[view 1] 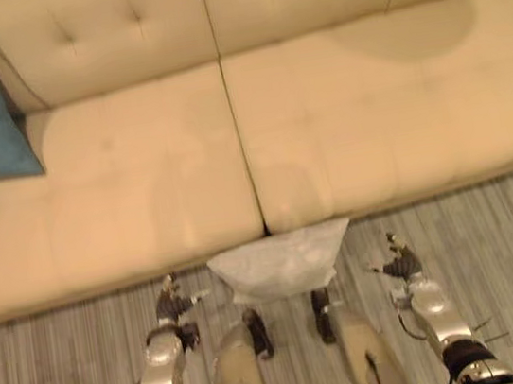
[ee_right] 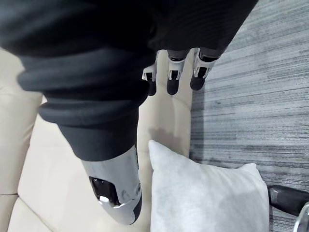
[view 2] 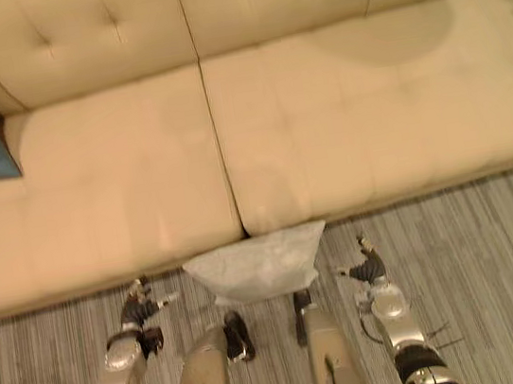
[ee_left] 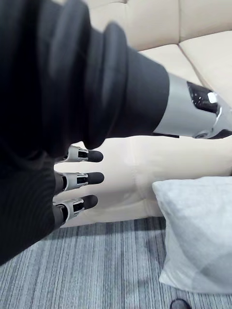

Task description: Pick up cushions and gather them together orderly.

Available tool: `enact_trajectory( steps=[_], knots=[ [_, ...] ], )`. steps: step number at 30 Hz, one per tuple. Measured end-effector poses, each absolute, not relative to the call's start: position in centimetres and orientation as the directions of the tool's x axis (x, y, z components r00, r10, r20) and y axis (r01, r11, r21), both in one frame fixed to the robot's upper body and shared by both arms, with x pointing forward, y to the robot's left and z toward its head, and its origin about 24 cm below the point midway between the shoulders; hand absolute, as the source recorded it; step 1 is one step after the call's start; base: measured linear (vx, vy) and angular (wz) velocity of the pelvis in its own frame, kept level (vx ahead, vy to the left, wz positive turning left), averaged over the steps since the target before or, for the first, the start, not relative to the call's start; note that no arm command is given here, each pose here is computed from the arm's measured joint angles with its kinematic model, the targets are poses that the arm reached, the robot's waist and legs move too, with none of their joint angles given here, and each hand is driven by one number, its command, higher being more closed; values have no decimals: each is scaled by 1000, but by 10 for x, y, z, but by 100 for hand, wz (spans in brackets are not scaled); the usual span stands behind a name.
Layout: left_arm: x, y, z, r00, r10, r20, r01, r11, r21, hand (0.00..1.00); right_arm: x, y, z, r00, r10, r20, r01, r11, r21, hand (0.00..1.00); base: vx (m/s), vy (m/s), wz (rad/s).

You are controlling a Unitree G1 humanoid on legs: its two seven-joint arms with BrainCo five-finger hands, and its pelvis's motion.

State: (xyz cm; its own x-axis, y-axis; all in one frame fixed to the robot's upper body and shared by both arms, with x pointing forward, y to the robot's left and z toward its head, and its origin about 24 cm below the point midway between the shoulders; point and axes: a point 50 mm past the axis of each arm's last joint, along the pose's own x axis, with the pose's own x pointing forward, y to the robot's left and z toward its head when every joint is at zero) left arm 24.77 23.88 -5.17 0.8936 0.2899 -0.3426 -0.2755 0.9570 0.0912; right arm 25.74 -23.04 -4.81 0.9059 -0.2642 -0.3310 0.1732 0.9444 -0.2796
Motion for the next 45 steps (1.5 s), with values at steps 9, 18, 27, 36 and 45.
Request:
enact_trajectory(
  steps=[9, 18, 27, 36, 45],
  knots=[
    [327, 243, 35, 899, 428, -92, -436, 859, -267, 0, 352, -208, 61, 966, -259, 4, 257, 956, -138, 0, -206, -13, -17],
    [368, 192, 105, 935, 337, 106, -275, 883, -381, 100, 396, -156, 168, 946, -153, 284, 183, 980, -80, 100, -98, -37, -2],
    [376, 177, 140, 911, 363, 194, -268, 882, -388, 100, 395, -131, 197, 915, -150, 374, 179, 983, -42, 100, -90, -15, 3],
    [353, 168, 135, 905, 332, 266, -252, 922, -295, 100, 360, -130, 179, 894, -108, 435, 143, 989, -47, 100, -57, -9, 4],
    [286, 163, 93, 913, 275, 303, -233, 958, -168, 100, 284, -132, 123, 902, -111, 418, 103, 994, 41, 100, 50, -23, 11]
  ],
)
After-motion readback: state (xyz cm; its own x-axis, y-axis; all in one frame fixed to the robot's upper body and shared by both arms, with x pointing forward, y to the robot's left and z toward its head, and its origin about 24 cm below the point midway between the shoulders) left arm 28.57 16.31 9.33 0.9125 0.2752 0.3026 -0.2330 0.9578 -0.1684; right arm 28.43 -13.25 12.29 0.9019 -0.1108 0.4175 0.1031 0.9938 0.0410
